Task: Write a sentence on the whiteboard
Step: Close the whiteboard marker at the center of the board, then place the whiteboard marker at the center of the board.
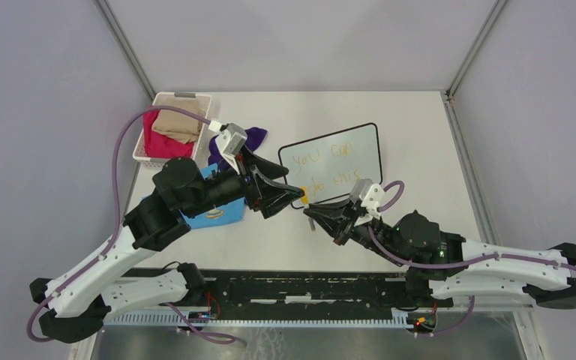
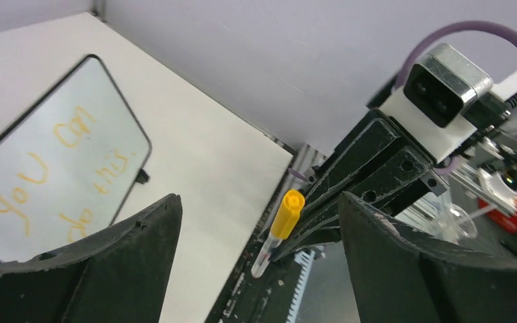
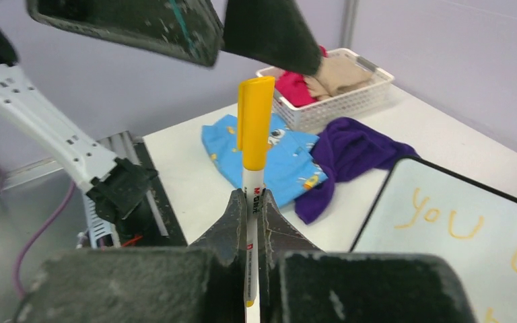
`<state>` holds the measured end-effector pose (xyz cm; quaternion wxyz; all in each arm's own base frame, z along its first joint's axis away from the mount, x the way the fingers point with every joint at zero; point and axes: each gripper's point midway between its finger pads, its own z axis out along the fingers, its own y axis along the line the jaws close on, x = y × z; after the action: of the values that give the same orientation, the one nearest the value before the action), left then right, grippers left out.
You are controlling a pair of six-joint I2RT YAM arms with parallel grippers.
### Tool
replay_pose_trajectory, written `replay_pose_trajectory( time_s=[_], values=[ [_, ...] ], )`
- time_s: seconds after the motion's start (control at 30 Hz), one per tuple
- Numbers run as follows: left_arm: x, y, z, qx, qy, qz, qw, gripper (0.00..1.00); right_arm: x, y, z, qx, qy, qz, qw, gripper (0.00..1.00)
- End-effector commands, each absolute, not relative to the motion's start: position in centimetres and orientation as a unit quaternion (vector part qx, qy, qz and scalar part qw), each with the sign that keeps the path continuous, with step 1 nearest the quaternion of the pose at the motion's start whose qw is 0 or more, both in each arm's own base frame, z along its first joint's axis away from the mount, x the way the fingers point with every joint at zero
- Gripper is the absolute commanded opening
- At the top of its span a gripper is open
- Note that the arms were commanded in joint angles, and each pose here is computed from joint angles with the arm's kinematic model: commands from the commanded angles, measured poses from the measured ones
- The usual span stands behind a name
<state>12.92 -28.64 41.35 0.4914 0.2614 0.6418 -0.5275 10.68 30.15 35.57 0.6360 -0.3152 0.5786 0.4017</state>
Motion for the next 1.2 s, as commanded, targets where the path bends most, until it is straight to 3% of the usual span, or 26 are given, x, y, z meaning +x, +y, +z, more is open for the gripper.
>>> replay_pose_trajectory(
  time_s=[0.0,0.2,0.4,0.6,0.77,0.97,1.17],
  values=[
    [16.2,-24.8,43.8,0.186,0.643,-0.453,0.588,0.92,13.5,26.8,34.9,-0.265,0.622,0.322,0.662,0.0],
    [21.1,-18.9,41.8,0.104,0.676,-0.278,0.674,0.94,17.7,21.0,31.4,-0.209,0.698,0.14,0.67,0.0],
    [24.7,-16.4,35.7,0.074,0.722,-0.12,0.677,0.93,22.3,15.5,27.8,-0.146,0.753,0.016,0.641,0.0],
    [26.0,-18.2,30.9,0.096,0.746,-0.096,0.652,0.91,26.2,10.7,23.1,-0.096,0.815,-0.036,0.57,0.0],
    [26.1,-17.9,29.0,0.107,0.759,-0.07,0.638,0.89,28.1,5.6,21.3,0.008,0.827,-0.06,0.559,0.0],
    [25.4,-16.6,29.7,0.081,0.749,-0.084,0.652,0.89,29.6,0.4,14.8,0.094,0.865,-0.081,0.486,0.0],
    [24.8,-16.0,30.3,0.067,0.742,-0.102,0.66,0.89,30.7,-1.8,12.1,0.124,0.868,-0.112,0.468,0.0]
  ],
)
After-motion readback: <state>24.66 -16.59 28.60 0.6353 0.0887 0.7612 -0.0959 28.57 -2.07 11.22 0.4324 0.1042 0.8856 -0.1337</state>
